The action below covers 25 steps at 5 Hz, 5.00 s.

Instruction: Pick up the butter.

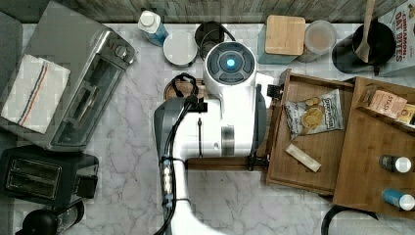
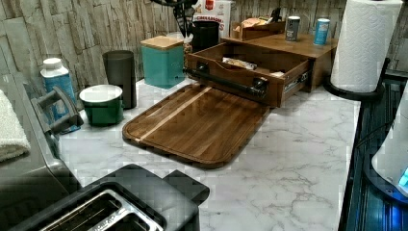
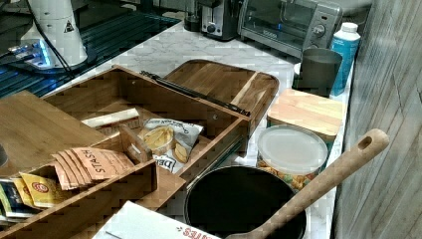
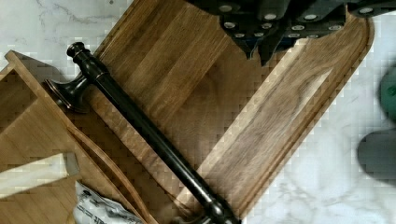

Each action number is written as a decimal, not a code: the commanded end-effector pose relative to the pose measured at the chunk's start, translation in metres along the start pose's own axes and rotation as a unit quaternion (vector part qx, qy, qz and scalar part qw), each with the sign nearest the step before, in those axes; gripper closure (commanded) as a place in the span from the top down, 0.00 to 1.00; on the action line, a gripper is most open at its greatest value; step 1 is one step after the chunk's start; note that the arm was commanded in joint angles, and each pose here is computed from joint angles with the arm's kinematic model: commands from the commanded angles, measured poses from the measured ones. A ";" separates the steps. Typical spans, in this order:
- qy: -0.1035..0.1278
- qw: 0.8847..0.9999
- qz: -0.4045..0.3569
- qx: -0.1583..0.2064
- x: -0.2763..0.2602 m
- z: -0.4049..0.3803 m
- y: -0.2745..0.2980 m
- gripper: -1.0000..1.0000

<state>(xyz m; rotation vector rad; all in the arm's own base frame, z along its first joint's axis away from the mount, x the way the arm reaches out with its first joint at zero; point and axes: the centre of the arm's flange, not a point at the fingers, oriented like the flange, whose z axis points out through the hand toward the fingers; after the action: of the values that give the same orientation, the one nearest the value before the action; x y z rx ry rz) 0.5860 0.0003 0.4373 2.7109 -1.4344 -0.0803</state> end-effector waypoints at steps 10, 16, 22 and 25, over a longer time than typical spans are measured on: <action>-0.041 0.800 0.598 0.020 0.165 0.105 0.281 1.00; -0.014 0.793 0.609 -0.001 0.170 0.194 0.275 1.00; 0.029 0.823 0.559 0.095 0.182 0.127 0.248 0.00; 0.018 0.831 0.543 0.118 0.192 -0.015 0.213 0.00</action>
<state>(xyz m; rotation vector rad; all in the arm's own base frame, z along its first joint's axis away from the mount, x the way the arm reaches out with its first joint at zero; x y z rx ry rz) 0.4573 -0.2787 0.2913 1.3928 -2.6798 -0.1493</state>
